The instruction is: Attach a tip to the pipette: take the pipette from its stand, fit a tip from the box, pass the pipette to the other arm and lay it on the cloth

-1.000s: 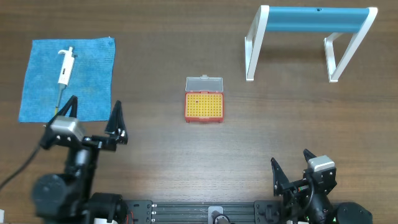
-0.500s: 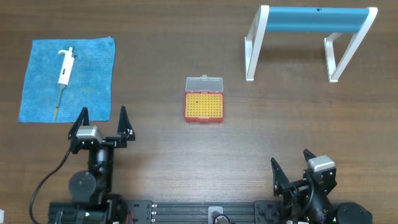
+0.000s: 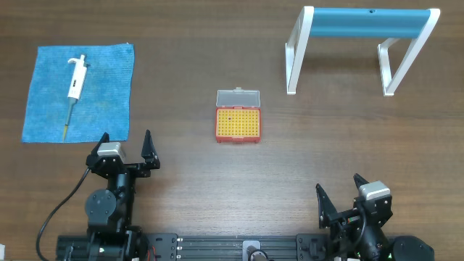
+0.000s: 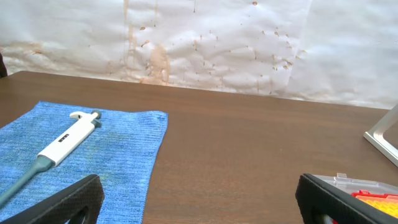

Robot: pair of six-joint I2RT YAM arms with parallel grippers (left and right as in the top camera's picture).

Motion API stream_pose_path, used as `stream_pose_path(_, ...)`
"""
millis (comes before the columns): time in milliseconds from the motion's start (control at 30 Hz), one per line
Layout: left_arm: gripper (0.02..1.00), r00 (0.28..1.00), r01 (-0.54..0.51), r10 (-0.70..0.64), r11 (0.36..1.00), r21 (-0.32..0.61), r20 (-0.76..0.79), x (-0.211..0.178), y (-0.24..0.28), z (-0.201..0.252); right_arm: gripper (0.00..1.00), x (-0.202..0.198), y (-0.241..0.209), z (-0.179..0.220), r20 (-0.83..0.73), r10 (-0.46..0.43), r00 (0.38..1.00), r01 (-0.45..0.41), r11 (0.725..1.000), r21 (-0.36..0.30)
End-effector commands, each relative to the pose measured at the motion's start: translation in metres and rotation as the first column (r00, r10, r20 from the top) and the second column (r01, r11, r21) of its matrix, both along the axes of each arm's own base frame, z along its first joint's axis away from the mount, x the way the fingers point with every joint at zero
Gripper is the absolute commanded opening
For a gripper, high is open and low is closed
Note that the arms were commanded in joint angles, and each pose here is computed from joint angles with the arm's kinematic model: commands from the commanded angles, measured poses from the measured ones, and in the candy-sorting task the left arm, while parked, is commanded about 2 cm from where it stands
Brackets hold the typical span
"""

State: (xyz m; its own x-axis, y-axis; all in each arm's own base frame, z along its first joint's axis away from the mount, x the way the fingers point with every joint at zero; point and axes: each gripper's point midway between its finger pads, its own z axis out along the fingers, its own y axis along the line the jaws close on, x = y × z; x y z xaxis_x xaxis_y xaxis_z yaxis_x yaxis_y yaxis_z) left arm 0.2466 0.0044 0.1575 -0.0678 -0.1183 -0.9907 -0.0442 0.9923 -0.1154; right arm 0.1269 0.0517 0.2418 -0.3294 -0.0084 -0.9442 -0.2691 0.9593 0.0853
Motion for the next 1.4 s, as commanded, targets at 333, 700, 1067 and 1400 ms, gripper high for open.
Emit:
stream_pose_path(333,0.998,1.0,-0.012,0.012,1.0,0.002,0.002,-0.001,0.002,0.0,0.825,0.001,-0.003,0.0,-0.001,-0.019,1.0,0.019,1.0,0.003)
stream_pose_path(700,0.996,1.0,-0.012,0.012,1.0,0.002,0.002,-0.001,0.002,0.0,0.825,0.037,-0.033,0.018,0.192,-0.12,0.974,0.153,0.974,-0.169)
stream_pose_path(1067,0.996,1.0,-0.012,0.012,1.0,0.002,0.002,-0.001,0.002,0.0,0.825,0.117,-0.045,-0.037,0.465,-0.175,0.868,0.265,0.955,-0.135)
stream_pose_path(1400,0.996,1.0,-0.012,0.012,1.0,0.002,0.002,-0.001,0.002,0.0,0.825,0.119,-0.039,-0.085,0.307,-0.158,0.938,0.221,0.958,-0.182)
